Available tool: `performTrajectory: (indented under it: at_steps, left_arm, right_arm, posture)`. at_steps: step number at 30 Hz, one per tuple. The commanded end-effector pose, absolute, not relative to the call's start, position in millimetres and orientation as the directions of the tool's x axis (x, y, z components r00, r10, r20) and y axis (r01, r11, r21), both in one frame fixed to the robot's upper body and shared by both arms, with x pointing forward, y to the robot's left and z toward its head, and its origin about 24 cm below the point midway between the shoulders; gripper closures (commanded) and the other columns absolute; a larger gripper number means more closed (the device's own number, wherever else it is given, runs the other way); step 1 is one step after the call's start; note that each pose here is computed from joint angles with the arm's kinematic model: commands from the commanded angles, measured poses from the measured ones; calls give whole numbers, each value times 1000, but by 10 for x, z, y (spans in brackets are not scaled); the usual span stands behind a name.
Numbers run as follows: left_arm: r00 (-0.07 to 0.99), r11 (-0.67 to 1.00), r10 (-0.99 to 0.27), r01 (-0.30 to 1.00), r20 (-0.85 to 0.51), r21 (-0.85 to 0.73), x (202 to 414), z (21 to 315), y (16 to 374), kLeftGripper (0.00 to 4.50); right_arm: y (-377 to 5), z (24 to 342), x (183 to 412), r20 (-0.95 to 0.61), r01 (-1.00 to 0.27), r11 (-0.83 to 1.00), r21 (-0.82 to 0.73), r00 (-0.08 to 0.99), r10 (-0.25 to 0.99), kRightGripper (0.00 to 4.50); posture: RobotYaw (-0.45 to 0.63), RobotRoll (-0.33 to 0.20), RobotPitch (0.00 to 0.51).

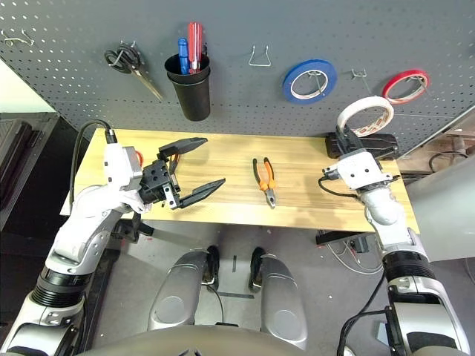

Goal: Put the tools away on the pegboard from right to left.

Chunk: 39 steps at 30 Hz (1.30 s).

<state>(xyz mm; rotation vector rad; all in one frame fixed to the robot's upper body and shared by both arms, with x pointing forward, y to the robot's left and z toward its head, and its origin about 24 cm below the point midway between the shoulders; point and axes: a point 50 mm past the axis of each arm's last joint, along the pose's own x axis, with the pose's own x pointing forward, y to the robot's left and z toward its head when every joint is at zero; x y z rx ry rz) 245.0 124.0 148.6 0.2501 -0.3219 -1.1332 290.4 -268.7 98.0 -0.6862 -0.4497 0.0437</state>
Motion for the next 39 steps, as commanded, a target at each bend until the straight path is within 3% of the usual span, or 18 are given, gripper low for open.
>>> performTrajectory:
  at_steps: [1,11,22,27,34,39]
  left_arm:
    - [371,382,-923,854,103,354,2447,1437,1217,0]
    - [371,379,-924,855,92,354,2473,1441,1222,0]
    - [389,392,-917,848,82,356,2479,1464,1238,0]
    - [397,397,-915,846,77,355,2475,1460,1245,0]
    - [404,401,-912,846,68,352,2478,1440,1260,0]
    - [410,389,-912,850,17,355,2494,1397,1297,0]
  right_arm:
    - [-2813,1025,2942,388,156,776,-611,913,122,4485]
    - [-2837,1182,3303,322,125,775,-619,941,105,4485]
    - [-2866,1226,3601,192,131,806,-577,981,-22,4485]
    - [-2769,1186,3503,286,115,834,-540,957,53,2905]
    - [-2723,962,3193,323,45,830,-556,932,166,128]
    - [-2685,666,2996,206,-51,856,-514,962,181,56]
  posture:
    - [207,0,172]
    - [210,0,175]
    - [231,0,176]
    - [237,0,177]
    - [227,0,175]
    - [217,0,175]
